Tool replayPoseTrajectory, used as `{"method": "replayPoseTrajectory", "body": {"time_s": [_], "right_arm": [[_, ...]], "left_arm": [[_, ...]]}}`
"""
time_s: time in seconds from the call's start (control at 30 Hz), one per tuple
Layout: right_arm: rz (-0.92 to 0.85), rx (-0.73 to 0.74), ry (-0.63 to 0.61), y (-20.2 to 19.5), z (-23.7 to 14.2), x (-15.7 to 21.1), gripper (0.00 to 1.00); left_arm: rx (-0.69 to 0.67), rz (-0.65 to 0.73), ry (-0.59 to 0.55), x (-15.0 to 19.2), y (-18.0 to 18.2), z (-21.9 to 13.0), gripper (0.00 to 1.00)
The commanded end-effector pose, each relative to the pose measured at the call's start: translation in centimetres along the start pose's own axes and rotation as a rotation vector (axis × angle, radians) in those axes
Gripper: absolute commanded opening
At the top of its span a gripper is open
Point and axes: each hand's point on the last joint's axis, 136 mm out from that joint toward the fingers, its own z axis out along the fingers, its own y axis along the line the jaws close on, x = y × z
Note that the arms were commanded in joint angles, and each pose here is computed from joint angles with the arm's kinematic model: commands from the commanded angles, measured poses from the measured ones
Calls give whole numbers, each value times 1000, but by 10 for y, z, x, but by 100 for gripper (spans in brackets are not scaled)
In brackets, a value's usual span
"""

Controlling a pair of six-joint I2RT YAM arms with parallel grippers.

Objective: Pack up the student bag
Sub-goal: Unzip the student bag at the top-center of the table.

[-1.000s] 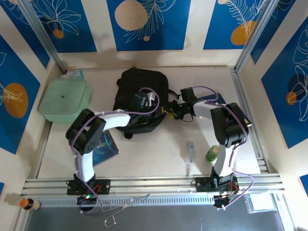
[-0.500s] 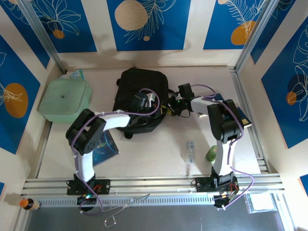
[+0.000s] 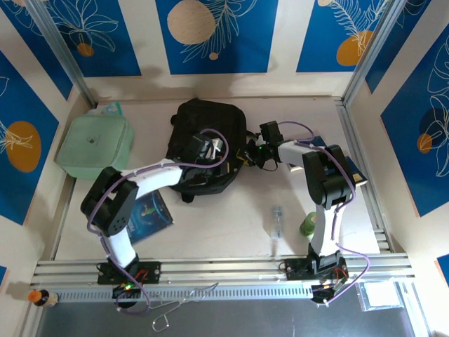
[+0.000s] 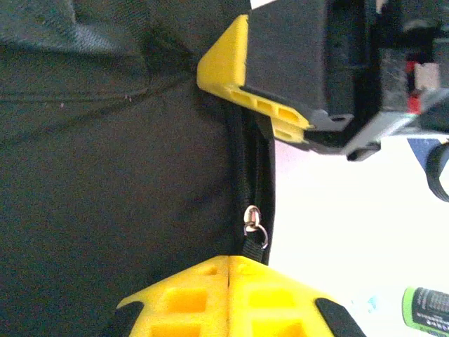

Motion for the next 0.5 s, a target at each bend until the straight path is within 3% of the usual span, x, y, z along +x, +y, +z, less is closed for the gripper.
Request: {"method": "replayPoseTrajectory", "body": {"time_s": [0.0,0.23,0.47], "right_arm": [[10,70,-33,-16,0,-11,18],[-10,83,-46,-17,2,-17,18],[-65,71,-67,-4,-4,-26,19]], "left_arm": [[-87,31,93,31,15,-21,0],[-221,76,124,56,41,-56,0],[-257,128,117,64,49,-74,0]]}}
